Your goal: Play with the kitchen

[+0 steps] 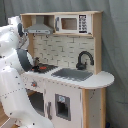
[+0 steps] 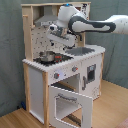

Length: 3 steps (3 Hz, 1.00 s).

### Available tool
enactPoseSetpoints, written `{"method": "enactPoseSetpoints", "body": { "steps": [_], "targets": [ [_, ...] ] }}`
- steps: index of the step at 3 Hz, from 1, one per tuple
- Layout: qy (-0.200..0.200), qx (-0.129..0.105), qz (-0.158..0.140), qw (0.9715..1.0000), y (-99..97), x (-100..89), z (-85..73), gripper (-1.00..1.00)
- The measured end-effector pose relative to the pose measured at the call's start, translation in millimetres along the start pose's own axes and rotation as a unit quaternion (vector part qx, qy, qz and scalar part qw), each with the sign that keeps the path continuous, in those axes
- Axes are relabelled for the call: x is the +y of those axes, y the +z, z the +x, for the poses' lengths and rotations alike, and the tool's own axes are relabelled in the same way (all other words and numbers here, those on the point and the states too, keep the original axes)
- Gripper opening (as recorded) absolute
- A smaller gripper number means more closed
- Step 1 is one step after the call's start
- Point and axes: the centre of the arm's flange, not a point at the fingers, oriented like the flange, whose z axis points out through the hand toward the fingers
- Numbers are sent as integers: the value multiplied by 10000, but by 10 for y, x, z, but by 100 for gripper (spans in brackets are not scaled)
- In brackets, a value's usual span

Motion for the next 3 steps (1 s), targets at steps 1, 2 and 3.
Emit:
{"method": "enactPoseSetpoints", "body": {
  "steps": [1, 2, 3],
  "targets": [
    [11, -68, 92, 9999, 32, 71, 16, 100],
    [39, -158, 235, 9996, 79, 155, -1, 100],
    [97, -373, 468, 9982, 302, 261, -53, 100]
  ]
}}
